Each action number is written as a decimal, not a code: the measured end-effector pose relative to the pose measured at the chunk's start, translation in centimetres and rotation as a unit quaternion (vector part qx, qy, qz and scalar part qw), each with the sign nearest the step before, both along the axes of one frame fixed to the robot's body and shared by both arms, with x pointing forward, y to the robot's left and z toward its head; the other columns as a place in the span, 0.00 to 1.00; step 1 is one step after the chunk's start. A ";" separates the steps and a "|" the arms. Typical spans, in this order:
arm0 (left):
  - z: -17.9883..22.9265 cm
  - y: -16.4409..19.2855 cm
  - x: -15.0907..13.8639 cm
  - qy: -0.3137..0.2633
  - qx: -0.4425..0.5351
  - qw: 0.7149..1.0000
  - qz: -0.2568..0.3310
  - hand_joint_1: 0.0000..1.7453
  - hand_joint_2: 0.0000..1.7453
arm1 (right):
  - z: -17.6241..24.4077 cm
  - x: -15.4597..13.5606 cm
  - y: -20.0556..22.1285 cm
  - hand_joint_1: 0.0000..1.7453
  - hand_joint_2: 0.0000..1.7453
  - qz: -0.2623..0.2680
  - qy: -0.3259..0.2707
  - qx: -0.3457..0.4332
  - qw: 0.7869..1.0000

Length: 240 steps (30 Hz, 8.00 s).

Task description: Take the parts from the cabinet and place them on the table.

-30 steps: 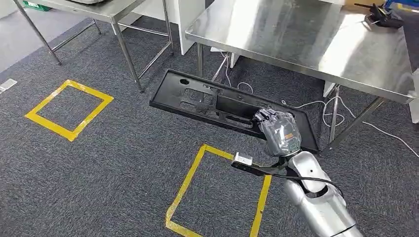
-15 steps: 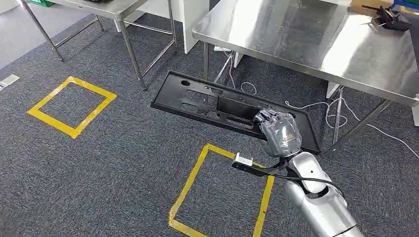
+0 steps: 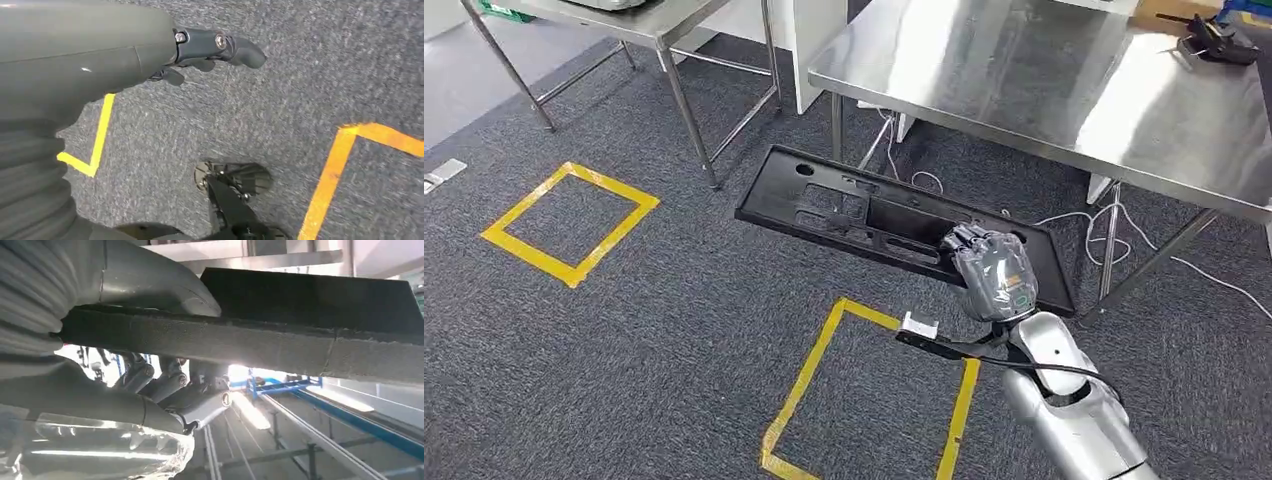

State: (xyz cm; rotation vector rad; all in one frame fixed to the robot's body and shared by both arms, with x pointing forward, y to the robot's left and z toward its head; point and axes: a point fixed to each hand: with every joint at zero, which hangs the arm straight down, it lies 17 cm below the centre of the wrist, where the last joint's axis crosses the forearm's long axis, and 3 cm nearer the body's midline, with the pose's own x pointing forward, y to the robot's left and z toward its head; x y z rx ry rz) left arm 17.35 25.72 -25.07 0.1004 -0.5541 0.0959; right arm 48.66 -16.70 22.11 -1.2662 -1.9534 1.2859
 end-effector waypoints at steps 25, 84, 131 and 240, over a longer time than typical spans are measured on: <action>0.1 0.0 0.3 0.000 0.000 1.000 -0.001 0.00 1.00 | -0.3 -0.3 0.8 0.98 1.00 0.007 -0.007 -0.015 1.000; 0.2 -1.2 0.8 0.000 -0.016 1.000 -0.001 0.00 1.00 | 0.8 1.1 0.8 0.98 1.00 0.006 -0.004 -0.003 1.000; 0.1 -1.6 0.3 0.007 -0.018 1.000 -0.008 0.00 1.00 | -2.5 4.9 1.0 0.98 1.00 0.007 0.067 -0.046 0.997; 1.3 1.2 3.2 -0.039 0.035 0.998 0.044 0.00 0.00 | -8.1 7.8 5.4 0.00 0.00 0.048 0.167 -0.084 0.981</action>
